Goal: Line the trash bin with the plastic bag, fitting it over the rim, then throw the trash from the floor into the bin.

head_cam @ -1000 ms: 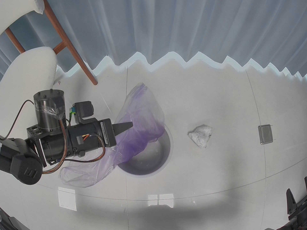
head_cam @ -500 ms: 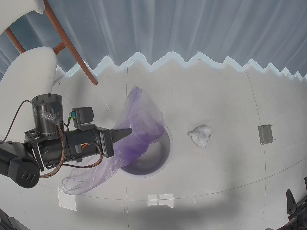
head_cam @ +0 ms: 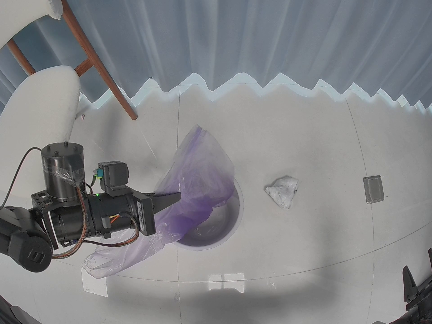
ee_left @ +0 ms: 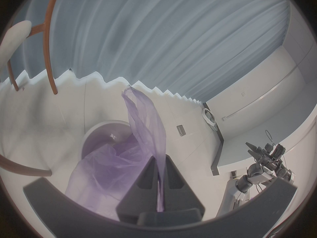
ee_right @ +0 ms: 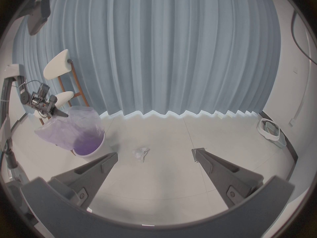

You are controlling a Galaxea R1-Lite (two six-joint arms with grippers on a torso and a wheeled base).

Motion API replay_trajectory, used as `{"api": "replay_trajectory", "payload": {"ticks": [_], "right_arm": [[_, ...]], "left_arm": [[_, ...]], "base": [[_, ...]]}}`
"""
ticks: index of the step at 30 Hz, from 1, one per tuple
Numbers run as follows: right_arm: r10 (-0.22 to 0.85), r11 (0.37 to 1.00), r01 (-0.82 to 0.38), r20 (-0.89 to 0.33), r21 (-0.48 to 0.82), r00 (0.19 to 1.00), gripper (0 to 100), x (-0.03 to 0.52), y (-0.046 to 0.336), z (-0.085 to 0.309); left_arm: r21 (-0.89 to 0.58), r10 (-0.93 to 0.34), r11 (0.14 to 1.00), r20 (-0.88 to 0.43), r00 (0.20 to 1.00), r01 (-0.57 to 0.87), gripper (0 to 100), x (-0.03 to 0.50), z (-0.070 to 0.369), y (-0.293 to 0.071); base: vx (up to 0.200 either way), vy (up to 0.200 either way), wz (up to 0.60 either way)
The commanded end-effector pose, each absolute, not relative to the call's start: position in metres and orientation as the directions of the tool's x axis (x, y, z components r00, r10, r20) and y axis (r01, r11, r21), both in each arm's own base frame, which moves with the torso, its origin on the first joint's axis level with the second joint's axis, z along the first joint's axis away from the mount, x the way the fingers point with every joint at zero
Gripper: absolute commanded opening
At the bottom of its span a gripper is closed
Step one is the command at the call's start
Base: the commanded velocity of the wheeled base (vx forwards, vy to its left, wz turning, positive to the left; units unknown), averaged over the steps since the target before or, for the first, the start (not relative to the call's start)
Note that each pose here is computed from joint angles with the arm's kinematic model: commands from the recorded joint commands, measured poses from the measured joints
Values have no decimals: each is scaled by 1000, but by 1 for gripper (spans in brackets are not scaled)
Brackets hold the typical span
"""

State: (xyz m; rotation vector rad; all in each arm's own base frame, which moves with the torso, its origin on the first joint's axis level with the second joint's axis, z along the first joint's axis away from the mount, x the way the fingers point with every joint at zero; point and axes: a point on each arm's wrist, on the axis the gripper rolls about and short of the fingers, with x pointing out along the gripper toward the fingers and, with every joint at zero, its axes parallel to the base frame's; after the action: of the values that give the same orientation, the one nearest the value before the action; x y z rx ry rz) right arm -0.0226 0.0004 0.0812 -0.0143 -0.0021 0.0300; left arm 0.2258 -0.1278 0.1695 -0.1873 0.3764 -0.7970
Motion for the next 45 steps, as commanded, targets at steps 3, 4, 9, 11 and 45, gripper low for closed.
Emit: {"api": "replay_trajectory", "payload": {"ticks": [3, 4, 9, 11, 45], "right_arm": [[-6, 1000, 2, 150, 27, 989, 100, -22, 0, 95], [-6, 1000, 2, 154, 26, 988, 100, -22, 0, 96], [75, 997, -77, 156, 11, 985, 100, -22, 0, 107], [169, 983, -174, 90, 51, 981, 100, -20, 0, 112], [619, 656, -323, -242, 682, 747, 100, 55, 24, 205]], "left_arm": [[-297, -727, 687, -260, 636, 664, 0, 225, 169, -128], [-297, -726, 688, -260, 637, 663, 0, 225, 169, -127], [-299, -727, 687, -267, 633, 663, 0, 227, 167, -129], [-296, -727, 686, -265, 633, 664, 0, 227, 167, -129], [-161, -726, 678, -303, 618, 717, 0, 224, 166, -127]], "base": [[0, 0, 0], [0, 0, 0], [0, 0, 0], [0, 0, 0], [0, 0, 0]]}}
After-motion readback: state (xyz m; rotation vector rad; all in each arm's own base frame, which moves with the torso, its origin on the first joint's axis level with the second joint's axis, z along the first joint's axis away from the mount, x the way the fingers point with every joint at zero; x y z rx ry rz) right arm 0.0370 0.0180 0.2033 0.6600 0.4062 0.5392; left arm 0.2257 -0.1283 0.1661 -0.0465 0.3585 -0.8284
